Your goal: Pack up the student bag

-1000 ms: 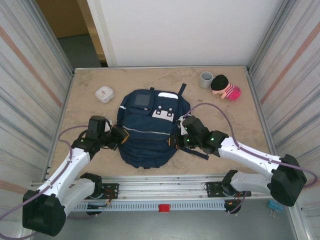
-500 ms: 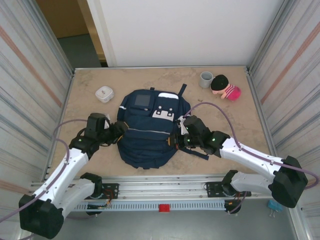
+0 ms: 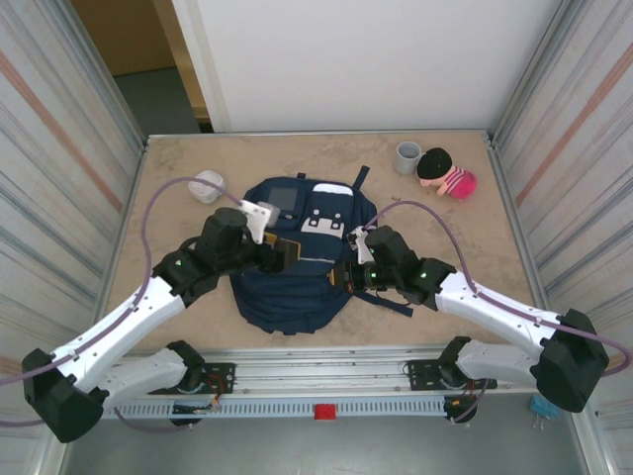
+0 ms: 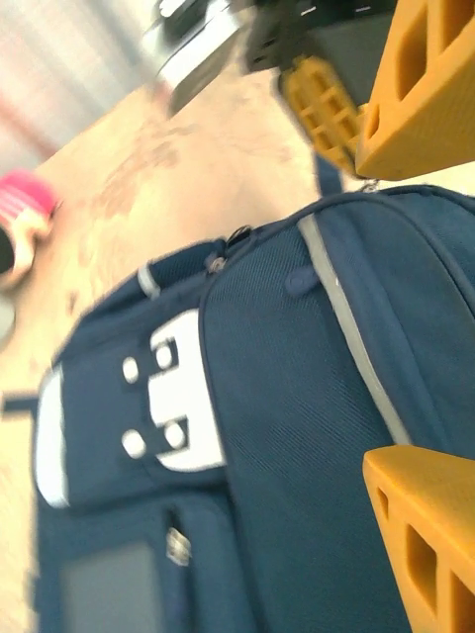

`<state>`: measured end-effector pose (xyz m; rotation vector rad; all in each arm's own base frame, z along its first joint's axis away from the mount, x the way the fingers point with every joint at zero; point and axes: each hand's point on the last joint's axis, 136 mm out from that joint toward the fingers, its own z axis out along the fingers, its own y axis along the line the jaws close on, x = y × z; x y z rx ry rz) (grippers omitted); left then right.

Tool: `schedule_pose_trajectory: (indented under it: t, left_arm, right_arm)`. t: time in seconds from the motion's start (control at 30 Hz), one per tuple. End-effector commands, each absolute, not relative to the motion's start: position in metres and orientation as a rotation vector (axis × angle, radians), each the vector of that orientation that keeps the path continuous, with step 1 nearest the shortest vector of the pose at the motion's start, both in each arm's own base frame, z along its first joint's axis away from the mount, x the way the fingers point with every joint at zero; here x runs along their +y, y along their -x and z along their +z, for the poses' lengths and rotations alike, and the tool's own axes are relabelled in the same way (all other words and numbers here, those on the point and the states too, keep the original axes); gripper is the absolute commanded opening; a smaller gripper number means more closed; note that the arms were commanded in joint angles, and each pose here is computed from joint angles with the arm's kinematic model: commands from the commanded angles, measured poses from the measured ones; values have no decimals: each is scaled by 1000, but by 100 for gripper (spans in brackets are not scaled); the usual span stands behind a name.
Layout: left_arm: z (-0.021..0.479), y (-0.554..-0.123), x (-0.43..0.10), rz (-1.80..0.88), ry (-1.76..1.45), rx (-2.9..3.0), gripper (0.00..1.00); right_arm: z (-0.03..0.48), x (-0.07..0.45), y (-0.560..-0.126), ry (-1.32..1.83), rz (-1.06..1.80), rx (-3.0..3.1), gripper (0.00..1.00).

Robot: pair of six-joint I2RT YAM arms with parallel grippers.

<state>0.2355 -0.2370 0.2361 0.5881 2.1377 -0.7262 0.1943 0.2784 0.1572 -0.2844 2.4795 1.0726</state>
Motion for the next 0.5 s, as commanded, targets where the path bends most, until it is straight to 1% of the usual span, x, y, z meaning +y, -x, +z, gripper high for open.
schedule_pose_trajectory:
  t: [0.0, 0.07, 0.17, 0.3, 0.47]
  left_arm:
    - [259, -213, -266, -667, -1109, 1785, 71]
    - [257, -191, -278, -726, -1313, 1646, 72]
    - [249, -177, -284, -740, -1459, 1533, 74]
    - [229, -180, -282, -652, -1586, 1509, 75]
    - [200, -196, -280, -495, -1723, 1483, 72]
  right_arm:
    - [180, 286, -195, 324, 1158, 2386, 0]
    - [182, 286, -195, 324, 1167, 2374, 0]
    - [184, 287, -196, 321, 1180, 2364, 0]
    - [185, 288, -196, 322, 1189, 2358, 0]
    - [184, 287, -195, 317, 1188, 2356, 0]
